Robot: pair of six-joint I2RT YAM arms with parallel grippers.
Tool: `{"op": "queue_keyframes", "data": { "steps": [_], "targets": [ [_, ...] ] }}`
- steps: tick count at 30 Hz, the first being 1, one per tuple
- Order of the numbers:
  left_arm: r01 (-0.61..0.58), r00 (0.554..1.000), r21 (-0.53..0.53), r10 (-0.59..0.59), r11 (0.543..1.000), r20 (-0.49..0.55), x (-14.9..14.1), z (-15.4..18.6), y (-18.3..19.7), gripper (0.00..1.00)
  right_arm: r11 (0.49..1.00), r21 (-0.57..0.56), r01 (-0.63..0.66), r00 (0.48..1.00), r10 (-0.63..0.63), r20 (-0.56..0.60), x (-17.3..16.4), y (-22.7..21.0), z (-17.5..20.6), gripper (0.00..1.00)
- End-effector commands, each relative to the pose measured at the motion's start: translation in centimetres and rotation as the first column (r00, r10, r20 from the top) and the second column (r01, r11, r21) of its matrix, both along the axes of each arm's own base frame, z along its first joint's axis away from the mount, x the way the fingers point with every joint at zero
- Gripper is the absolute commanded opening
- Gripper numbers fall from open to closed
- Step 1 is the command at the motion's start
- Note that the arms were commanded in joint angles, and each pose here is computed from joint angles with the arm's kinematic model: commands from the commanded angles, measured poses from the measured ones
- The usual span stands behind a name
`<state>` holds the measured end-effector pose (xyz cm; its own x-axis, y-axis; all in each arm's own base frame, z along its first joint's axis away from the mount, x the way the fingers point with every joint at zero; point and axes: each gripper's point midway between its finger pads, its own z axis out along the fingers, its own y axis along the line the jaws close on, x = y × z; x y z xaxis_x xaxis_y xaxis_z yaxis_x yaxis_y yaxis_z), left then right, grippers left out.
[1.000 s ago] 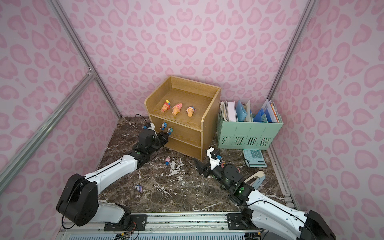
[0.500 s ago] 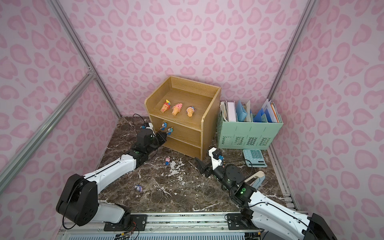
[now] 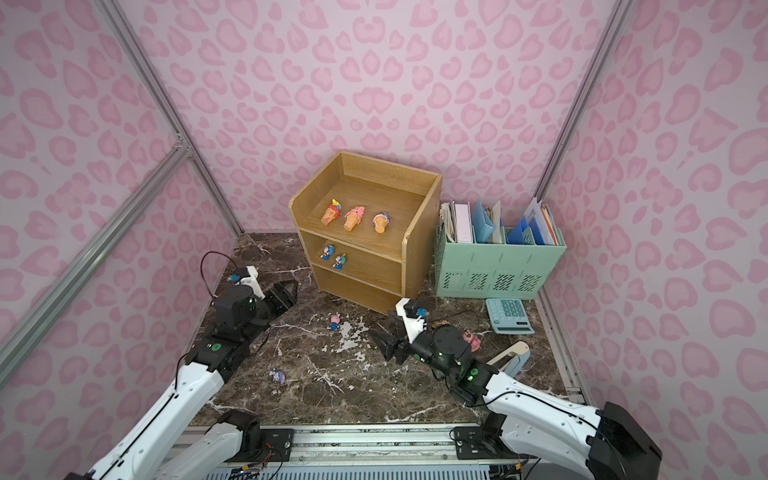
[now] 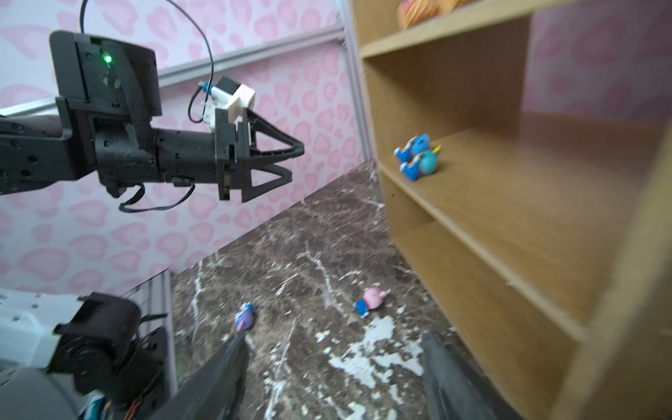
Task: Organize plastic toys on shelves
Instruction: Adjust the plastic toy on the shelf, then pick up the plastic toy at the center of the board.
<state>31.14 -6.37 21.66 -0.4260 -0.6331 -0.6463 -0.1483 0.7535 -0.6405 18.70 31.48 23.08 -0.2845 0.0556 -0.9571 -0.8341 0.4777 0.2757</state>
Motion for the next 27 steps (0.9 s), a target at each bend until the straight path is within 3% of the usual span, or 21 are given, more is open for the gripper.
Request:
{"op": "queue_keyframes", "data": {
  "steps": [1,4,7,16,20,27],
  "targets": [
    [0.077,0.989,-0.025,-0.079,0.997,-0.127,-2.3,-4.6,-0.6,0.79,1.000,-0.009,-0.018,0.996,0.017,-0.093,-0.3,3.3,-0.9,0.77],
    [0.184,0.956,-0.066,-0.195,0.981,-0.220,-3.3,-7.1,-2.5,0.78,0.999,-0.027,-0.018,0.985,0.013,-0.172,-0.2,5.3,-3.1,0.76],
    [0.277,0.900,-0.012,-0.264,0.961,-0.346,-4.3,-9.0,-3.3,0.78,1.000,-0.026,-0.003,0.977,-0.002,-0.212,0.2,5.9,-4.7,0.76],
    [0.400,0.849,0.176,-0.291,0.899,-0.441,-2.2,-13.0,-6.8,0.73,0.998,-0.005,0.063,0.974,-0.062,-0.217,1.2,3.7,-5.7,0.76],
    [0.383,0.878,0.264,-0.260,0.885,-0.402,-0.4,-13.5,-7.9,0.73,0.996,-0.002,0.089,0.973,-0.087,-0.216,1.5,2.2,-5.8,0.76],
    [0.328,0.923,0.306,-0.235,0.894,-0.304,2.4,-14.4,-8.7,0.69,0.995,0.011,0.102,0.972,-0.097,-0.213,1.6,1.0,-5.8,0.76]
  ]
}}
